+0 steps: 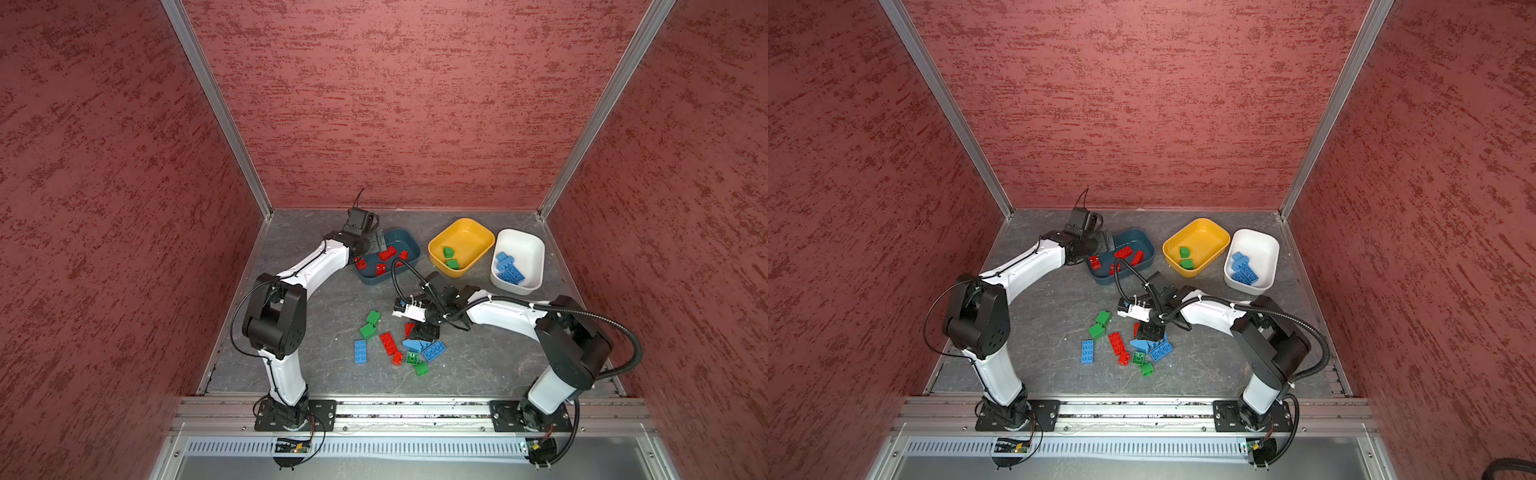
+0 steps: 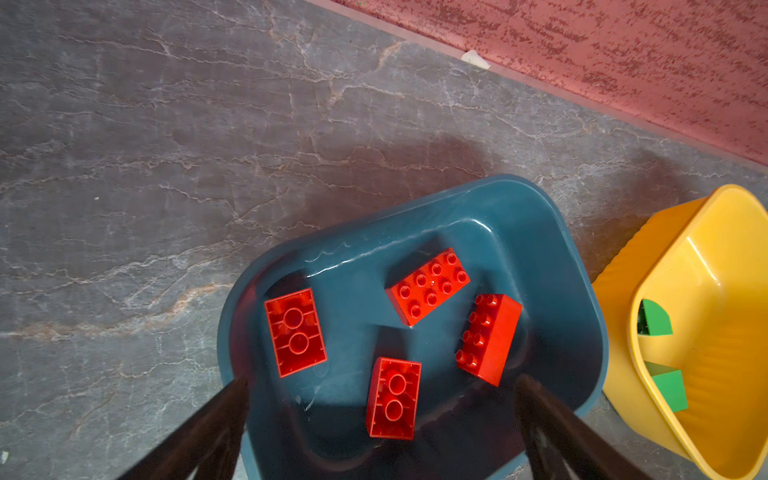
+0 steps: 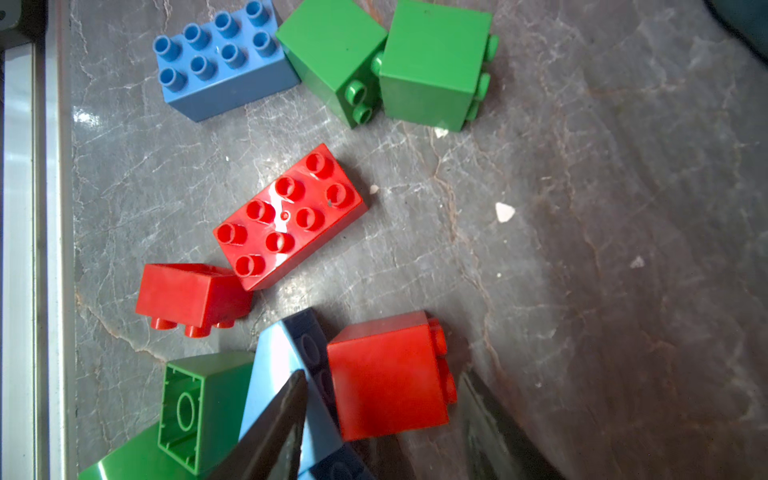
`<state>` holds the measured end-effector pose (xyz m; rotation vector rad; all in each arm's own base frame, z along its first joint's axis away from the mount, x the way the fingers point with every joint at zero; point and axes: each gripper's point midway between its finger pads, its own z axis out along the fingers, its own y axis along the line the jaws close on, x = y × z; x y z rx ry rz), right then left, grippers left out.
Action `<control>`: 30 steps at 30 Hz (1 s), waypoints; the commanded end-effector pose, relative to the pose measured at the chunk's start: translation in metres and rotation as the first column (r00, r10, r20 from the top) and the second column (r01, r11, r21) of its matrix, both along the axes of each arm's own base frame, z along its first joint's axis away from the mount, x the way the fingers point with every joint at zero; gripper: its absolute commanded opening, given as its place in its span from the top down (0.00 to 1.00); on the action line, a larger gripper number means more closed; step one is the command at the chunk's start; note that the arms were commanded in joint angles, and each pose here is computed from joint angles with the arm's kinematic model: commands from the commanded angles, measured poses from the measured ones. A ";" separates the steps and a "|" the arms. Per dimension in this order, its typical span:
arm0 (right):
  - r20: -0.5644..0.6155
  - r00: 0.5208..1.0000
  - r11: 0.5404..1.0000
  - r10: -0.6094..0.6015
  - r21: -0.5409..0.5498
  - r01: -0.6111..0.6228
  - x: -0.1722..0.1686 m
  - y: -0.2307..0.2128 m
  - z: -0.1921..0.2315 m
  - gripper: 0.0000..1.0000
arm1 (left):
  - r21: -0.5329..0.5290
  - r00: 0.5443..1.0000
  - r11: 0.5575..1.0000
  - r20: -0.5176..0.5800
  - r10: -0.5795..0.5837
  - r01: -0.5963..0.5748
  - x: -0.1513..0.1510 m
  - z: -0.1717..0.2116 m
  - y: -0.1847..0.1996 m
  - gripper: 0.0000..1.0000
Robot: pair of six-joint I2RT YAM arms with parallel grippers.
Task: Sort the legos into containers by color
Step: 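Lower the right gripper onto the loose pile and grasp a red brick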
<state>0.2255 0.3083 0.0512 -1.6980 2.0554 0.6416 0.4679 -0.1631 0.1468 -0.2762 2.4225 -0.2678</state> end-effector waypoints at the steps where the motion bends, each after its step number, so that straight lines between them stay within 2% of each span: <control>1: 0.045 0.998 0.999 0.044 0.000 -0.044 0.005 0.007 0.002 0.44 | -0.016 1.000 1.000 0.026 0.011 -0.011 -0.001 0.011 0.003 0.01; 6: 0.069 0.995 0.995 0.074 -0.067 -0.069 0.007 0.002 -0.009 0.46 | -0.015 1.000 1.000 0.021 0.015 -0.015 -0.001 0.009 0.004 0.00; 15: 0.079 0.990 0.987 0.120 -0.115 -0.111 0.009 0.009 -0.020 0.42 | -0.021 1.000 1.000 0.010 0.020 -0.020 -0.002 0.002 0.006 0.01; 25: 0.175 0.980 0.995 0.098 -0.048 -0.091 0.031 0.025 -0.004 0.64 | -0.020 0.998 0.998 0.009 0.063 -0.063 -0.014 0.001 0.021 0.01; 28: 0.247 0.968 0.999 0.033 0.024 -0.040 0.053 0.034 0.021 0.70 | -0.010 0.997 0.997 0.011 0.078 -0.078 -0.020 0.003 0.028 0.01; 30: 0.282 0.959 0.996 -0.007 0.085 -0.018 0.068 0.040 0.042 0.70 | -0.005 0.996 0.996 0.010 0.091 -0.091 -0.025 0.004 0.033 0.01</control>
